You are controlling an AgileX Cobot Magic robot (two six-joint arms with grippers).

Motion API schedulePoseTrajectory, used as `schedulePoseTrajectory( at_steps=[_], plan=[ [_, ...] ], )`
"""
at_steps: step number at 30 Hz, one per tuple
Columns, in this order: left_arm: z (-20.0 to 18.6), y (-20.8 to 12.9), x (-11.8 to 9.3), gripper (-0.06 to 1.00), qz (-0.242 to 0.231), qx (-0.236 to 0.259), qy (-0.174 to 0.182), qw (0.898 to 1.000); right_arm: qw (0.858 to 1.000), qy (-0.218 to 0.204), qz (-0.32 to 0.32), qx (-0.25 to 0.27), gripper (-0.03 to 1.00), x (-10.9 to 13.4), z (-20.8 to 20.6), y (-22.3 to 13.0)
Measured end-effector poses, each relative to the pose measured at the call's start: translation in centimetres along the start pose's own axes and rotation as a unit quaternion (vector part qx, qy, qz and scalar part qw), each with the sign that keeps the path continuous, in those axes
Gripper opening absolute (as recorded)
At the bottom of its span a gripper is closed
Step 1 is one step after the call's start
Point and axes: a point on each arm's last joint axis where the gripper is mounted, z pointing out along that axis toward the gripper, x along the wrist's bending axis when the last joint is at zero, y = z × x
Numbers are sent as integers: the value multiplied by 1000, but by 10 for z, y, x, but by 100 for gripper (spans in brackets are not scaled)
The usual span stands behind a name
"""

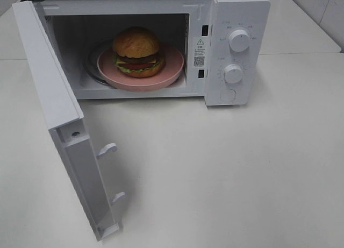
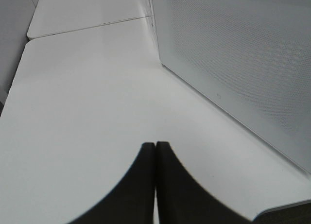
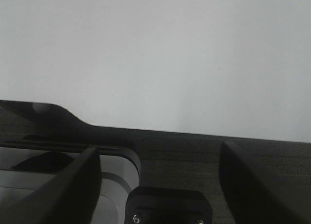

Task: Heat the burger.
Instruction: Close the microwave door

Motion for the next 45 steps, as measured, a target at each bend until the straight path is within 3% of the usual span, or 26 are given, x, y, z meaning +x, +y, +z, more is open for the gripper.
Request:
schedulePoseTrajectory(
  at_steps=[2,4,7,8,9,10,12,13,14,16,21,27,37,41,45],
  plan=[
    [0,0,0,0,0,0,0,1000,999,7,4,-42,65,-3,1,-26],
    [0,0,0,0,0,0,0,1000,999,8,5,-54,65,-4,1,-31],
    [0,0,0,0,0,0,0,1000,994,15,10,-104,65,-6,-4,-45],
    [0,0,0,0,0,0,0,1000,989,21,13,-145,65,-8,-9,-51],
    [0,0,0,0,0,0,0,1000,989,21,13,-145,65,-8,-9,-51],
    [0,0,0,0,0,0,0,1000,982,27,16,-187,65,-9,-14,-58],
    [0,0,0,0,0,0,0,1000,978,30,17,-206,65,-10,-15,-60],
    [0,0,0,0,0,0,0,1000,969,35,20,-245,65,-11,-18,-67],
    [0,0,0,0,0,0,0,1000,969,35,20,-245,65,-11,-18,-67],
    [0,0,0,0,0,0,0,1000,955,42,19,-292,65,-12,-20,-78],
    [0,0,0,0,0,0,0,1000,934,57,5,-352,65,-12,-26,-94],
    [-1,2,0,0,0,-6,1,1000,932,61,-3,-356,63,-11,-25,-95],
    [-1,31,6,0,-5,-138,27,990,933,60,-6,-355,58,-11,-24,-95],
    [11,41,9,0,-13,-145,26,989,933,60,-6,-354,58,-11,-23,-94],
    [39,57,14,0,-26,-116,20,993,933,60,-6,-354,58,-11,-23,-94]
  ],
)
